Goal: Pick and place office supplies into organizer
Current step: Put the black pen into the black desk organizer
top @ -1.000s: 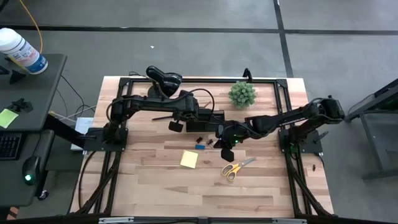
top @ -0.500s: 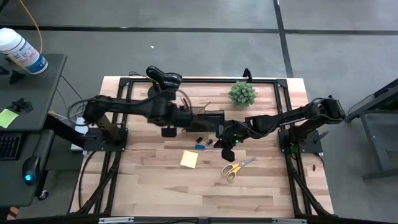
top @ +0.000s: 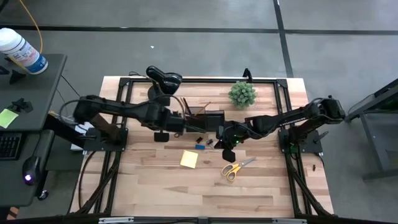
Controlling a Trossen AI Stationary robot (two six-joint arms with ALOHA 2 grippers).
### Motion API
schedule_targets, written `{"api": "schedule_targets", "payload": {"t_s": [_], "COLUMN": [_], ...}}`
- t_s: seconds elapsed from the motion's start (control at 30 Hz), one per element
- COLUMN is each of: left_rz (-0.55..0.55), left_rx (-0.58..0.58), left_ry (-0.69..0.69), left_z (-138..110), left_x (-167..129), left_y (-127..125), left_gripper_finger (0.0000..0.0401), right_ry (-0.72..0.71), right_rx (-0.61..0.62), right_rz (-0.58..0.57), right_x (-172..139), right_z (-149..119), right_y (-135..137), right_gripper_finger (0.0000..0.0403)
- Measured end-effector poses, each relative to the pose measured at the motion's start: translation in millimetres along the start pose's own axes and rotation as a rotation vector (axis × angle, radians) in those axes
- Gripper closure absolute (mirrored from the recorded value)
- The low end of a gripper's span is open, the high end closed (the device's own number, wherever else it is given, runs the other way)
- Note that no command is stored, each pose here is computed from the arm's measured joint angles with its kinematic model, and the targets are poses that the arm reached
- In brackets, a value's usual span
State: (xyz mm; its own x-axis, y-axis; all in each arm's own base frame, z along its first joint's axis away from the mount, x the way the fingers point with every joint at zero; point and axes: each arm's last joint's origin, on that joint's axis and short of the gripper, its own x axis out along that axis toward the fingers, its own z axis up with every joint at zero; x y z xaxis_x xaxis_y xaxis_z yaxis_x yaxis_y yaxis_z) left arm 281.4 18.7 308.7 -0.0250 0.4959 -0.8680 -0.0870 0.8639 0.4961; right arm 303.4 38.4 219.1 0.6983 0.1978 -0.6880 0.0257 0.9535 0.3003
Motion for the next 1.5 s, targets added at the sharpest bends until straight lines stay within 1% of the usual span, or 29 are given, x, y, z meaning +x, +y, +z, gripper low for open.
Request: {"api": "schedule_targets", "payload": {"t_s": [0.07,0.13,0.27,0.4,0.53,0.67,0.8,0.9,1.1,1.2,1.27,1.4,1.5], "left_rz": [-0.038,-0.074,-0.102,-0.128,-0.185,-0.174,-0.164,-0.177,-0.166,-0.173,-0.198,-0.254,-0.25], "left_rx": [0.002,-0.011,-0.002,0.056,0.09,0.078,0.073,0.074,0.08,0.055,0.045,0.031,-0.009], "left_ry": [-0.049,-0.139,-0.341,-0.424,-0.412,-0.359,-0.367,-0.412,-0.393,-0.374,-0.366,-0.356,-0.333], "left_z": [-8.1,-16.1,-33.6,-51.2,-62.8,-68.2,-68.9,-68.8,-77.1,-81.6,-84.7,-88.7,-92.4], "left_x": [7.3,12.6,14.7,23.4,47.2,77.5,100.6,111.1,128.3,134.3,138.5,144.4,151.0], "left_y": [-3.4,-6.6,-7.8,-8.6,-11.1,-7.8,-1.9,5.4,20.4,25.9,25.8,17.7,13.7], "left_gripper_finger": [0.0346,0.0346,0.0346,0.0346,0.0346,0.0346,0.0346,0.0345,0.0345,0.0345,0.0345,0.0345,0.0345], "right_ry": [0.008,0.013,0.023,0.026,0.026,0.032,0.036,0.035,0.023,0.021,0.019,0.014,0.006], "right_rx": [-0.004,-0.007,0.003,0.011,0.015,0.032,0.038,0.036,0.06,0.078,0.082,0.092,0.097], "right_rz": [0.001,0.004,0.004,0.004,0.005,0.025,0.039,0.039,0.012,0.011,0.006,-0.004,-0.025], "right_x": [0.3,0.6,0.6,0.5,0.3,0.1,-0.1,0.0,-0.2,-0.7,-1.0,-1.4,-1.7], "right_z": [-1.5,-2.3,-3.3,-3.3,-2.8,-2.3,-1.9,-1.9,-0.8,0.4,1.0,2.1,2.8], "right_y": [1.4,3.0,2.9,2.2,0.7,-1.4,-2.5,-2.3,-4.7,-8.3,-10.1,-14.1,-16.6], "right_gripper_finger": [0.0392,0.0392,0.0392,0.0392,0.0392,0.0392,0.0392,0.0392,0.0392,0.0392,0.0392,0.0392,0.0392]}}
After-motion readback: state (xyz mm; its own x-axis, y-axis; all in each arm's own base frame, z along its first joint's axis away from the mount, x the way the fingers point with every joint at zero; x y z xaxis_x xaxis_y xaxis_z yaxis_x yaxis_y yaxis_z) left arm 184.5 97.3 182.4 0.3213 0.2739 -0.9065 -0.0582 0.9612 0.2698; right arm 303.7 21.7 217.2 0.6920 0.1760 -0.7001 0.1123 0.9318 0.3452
